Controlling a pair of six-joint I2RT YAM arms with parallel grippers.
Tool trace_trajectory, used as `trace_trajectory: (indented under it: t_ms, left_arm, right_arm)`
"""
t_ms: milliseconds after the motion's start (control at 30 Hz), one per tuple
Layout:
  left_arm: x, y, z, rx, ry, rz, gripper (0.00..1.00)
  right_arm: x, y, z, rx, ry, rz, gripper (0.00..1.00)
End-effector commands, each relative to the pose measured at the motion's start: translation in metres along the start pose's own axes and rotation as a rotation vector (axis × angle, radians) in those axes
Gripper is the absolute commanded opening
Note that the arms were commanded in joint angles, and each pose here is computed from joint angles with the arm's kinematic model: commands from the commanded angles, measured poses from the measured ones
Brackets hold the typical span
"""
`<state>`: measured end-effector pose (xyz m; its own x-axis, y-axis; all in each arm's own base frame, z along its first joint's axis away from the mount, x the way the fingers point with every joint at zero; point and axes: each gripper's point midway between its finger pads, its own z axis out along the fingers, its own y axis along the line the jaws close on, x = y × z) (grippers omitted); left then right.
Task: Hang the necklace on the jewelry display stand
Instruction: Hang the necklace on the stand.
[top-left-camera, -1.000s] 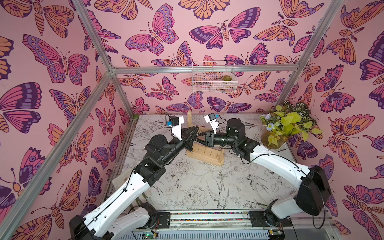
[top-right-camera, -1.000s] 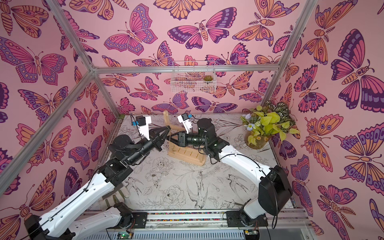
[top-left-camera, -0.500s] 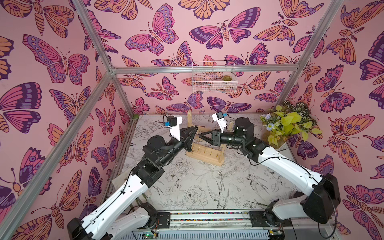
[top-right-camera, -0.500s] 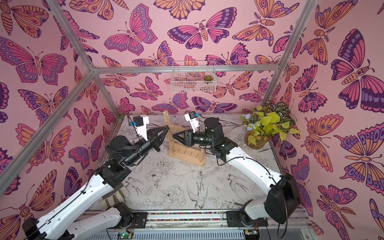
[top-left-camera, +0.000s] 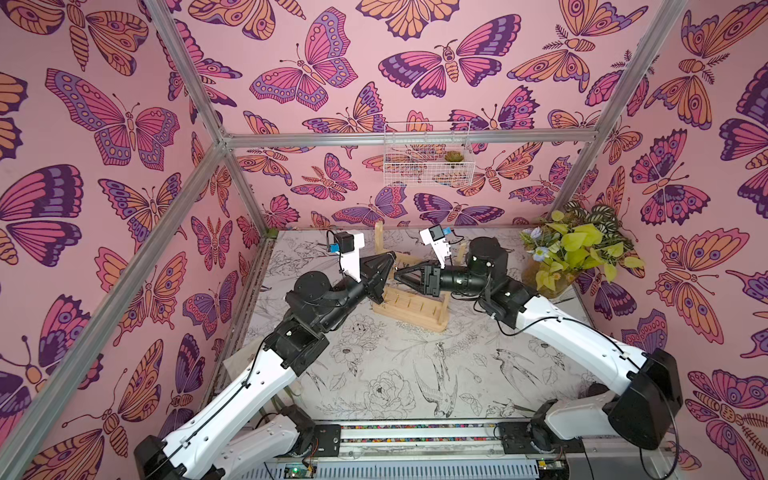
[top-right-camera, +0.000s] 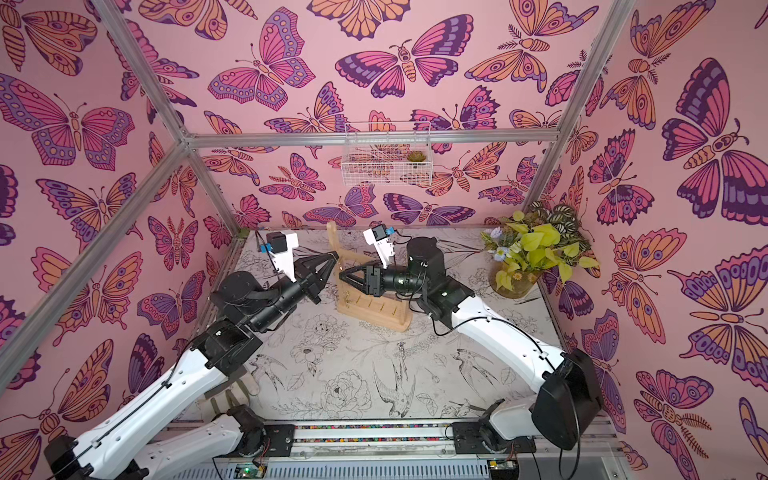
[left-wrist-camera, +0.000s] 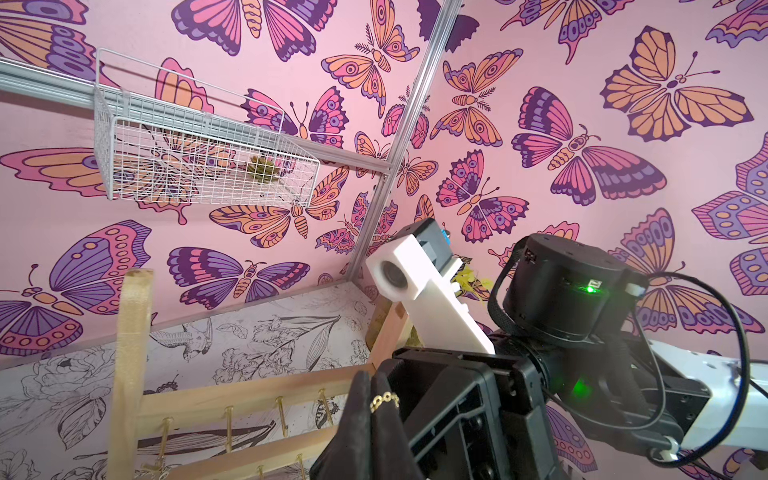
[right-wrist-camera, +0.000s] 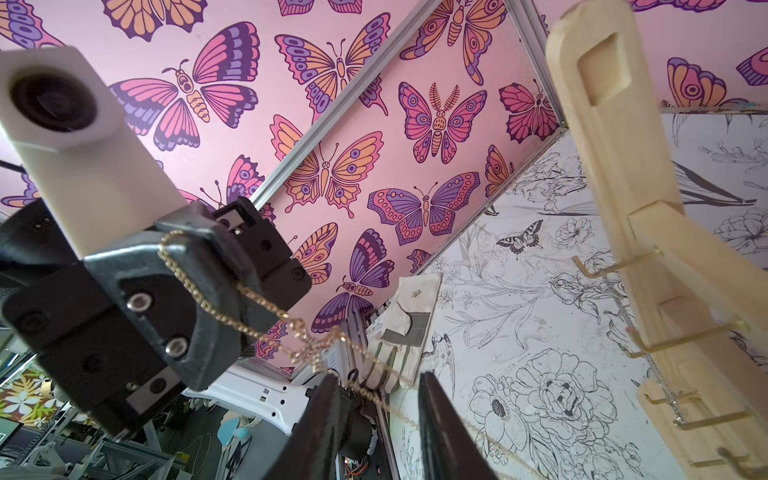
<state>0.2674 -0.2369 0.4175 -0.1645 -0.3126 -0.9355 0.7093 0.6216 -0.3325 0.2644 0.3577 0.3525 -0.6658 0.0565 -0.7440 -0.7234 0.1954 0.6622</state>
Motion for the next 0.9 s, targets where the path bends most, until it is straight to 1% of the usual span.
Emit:
trace_trajectory:
  t_ms: [0,500,867]
  left_arm:
    - [-0.0165,-0.0109,-0.0054,0.033,-0.042,0.006,0.0]
    - [-0.0163,-0.0131,-0.0078,0.039,-0.045,0.005,0.0]
    - [-0.0172,-0.0126,-0.0083,0.034,-0.049,0.008,0.0]
  right_arm:
    - [0.0003,-0.0013,0.0053,-0.014,0.0,-0.004,0.34]
    - [-0.0008,-0.0044,0.0111,-0.023,-0.002,0.009,0.32]
    - [0.0025,0.0039,0.0138,-0.05,0.01,-0.001,0.32]
